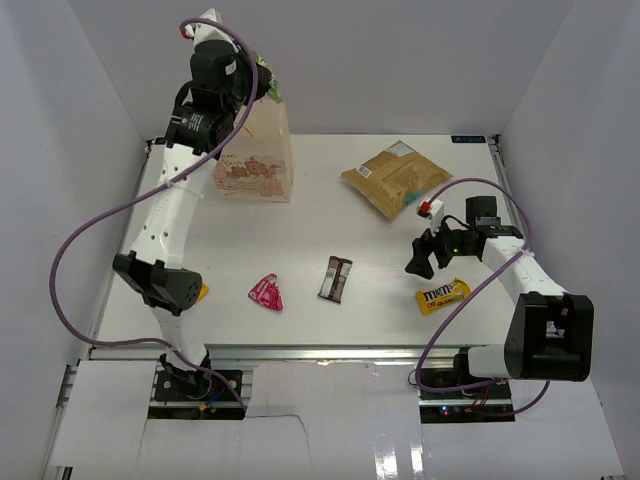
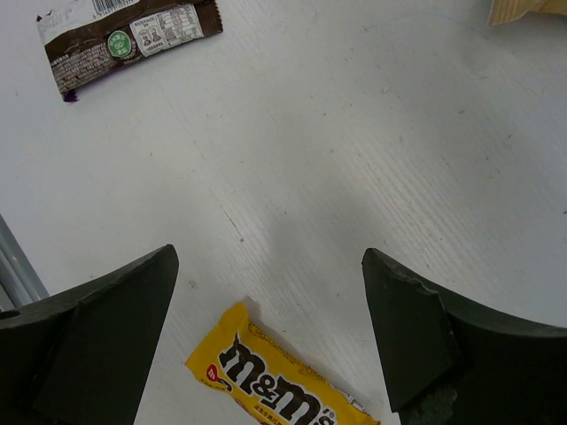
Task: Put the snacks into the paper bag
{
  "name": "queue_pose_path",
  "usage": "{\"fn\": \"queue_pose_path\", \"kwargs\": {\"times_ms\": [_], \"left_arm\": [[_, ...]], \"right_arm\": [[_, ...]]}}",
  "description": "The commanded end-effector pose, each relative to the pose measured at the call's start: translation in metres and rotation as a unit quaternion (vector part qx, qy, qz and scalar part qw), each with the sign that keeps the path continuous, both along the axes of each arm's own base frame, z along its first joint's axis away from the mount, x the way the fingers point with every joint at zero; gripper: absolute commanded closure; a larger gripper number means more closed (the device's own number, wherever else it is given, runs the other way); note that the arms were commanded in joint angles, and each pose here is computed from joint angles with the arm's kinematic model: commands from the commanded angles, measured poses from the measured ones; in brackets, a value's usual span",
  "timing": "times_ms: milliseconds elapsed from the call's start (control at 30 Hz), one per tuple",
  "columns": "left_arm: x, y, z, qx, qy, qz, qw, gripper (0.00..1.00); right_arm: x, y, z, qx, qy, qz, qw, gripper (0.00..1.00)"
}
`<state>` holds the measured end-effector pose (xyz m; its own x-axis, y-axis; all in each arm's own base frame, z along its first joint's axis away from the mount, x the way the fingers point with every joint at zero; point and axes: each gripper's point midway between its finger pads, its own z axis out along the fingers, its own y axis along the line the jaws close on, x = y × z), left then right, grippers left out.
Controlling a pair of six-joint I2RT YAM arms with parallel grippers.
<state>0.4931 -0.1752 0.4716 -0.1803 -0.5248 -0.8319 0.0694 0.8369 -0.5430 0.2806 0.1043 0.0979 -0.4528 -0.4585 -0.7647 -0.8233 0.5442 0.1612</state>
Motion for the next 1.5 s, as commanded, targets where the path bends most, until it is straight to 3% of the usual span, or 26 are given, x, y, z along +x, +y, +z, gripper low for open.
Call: {"fn": "queue_pose_path", "kwargs": {"times_ms": [0, 133, 233, 367, 400, 467, 733, 867, 900, 1000, 1100, 1133, 1200, 1233, 1300, 1333, 1467], "left_arm": [[0.036, 0.024, -0.032, -0.021, 0.040, 0.027, 0.999, 0.96], [0.063, 0.046, -0.061, -0.050, 0.068, 0.042, 0.996, 0.96], [0.069, 0.050, -0.066, -0.052, 0.069, 0.040, 0.995, 0.86], [0.072, 0.051, -0.070, -0.053, 0.071, 0.033, 0.996, 0.49], [0.071, 0.050, -0.069, -0.053, 0.070, 0.032, 0.996, 0.34], [0.069, 0.051, -0.063, -0.050, 0.063, 0.029, 0.996, 0.22], [0.046, 0.057, -0.026, -0.019, 0.020, 0.016, 1.000, 0.15], [0.015, 0.050, -0.001, 0.035, -0.023, -0.040, 0.998, 0.07], [0.011, 0.049, -0.017, 0.049, -0.009, -0.049, 0.998, 0.05], [-0.029, 0.054, 0.009, 0.082, -0.056, -0.065, 0.993, 0.02], [-0.067, 0.060, 0.004, 0.099, -0.075, -0.076, 0.989, 0.02], [-0.072, 0.060, -0.023, 0.102, -0.052, -0.080, 0.990, 0.02], [-0.106, 0.066, -0.010, 0.096, -0.081, -0.079, 0.989, 0.02], [-0.112, 0.067, -0.033, 0.095, -0.060, -0.080, 0.990, 0.02], [-0.144, 0.074, -0.028, 0.075, -0.075, -0.070, 0.992, 0.02], [-0.150, 0.075, -0.053, 0.073, -0.051, -0.071, 0.993, 0.02], [-0.191, 0.083, -0.083, 0.027, -0.024, -0.056, 0.998, 0.02]], "right_arm": [[0.007, 0.003, 0.015, 0.010, -0.020, 0.012, 1.000, 0.10], [0.008, 0.004, 0.019, 0.011, -0.027, 0.015, 0.999, 0.10], [0.007, 0.006, 0.019, 0.015, -0.026, 0.019, 0.999, 0.10], [0.002, 0.020, 0.019, 0.019, -0.023, 0.045, 0.999, 0.10], [0.001, 0.023, 0.019, 0.018, -0.023, 0.050, 0.998, 0.10], [-0.003, 0.038, 0.020, 0.015, -0.024, 0.075, 0.997, 0.10], [0.002, 0.089, 0.027, 0.032, 0.006, 0.083, 0.996, 0.08], [0.014, 0.112, 0.027, 0.033, 0.092, -0.028, 0.995, 0.06], [0.011, 0.123, 0.025, 0.022, 0.104, -0.043, 0.993, 0.05], [0.012, 0.139, 0.009, -0.001, 0.162, -0.137, 0.977, 0.06], [0.011, 0.152, -0.005, -0.025, 0.182, -0.189, 0.965, 0.10], [0.012, 0.153, -0.008, -0.036, 0.184, -0.200, 0.962, 0.10], [0.008, 0.165, -0.015, -0.051, 0.202, -0.203, 0.957, 0.10], [0.007, 0.168, -0.016, -0.057, 0.204, -0.205, 0.955, 0.10], [0.002, 0.174, -0.023, -0.072, 0.212, -0.210, 0.952, 0.10], [0.003, 0.172, -0.026, -0.081, 0.209, -0.219, 0.950, 0.10], [-0.006, 0.174, -0.042, -0.102, 0.224, -0.229, 0.942, 0.08]]}}
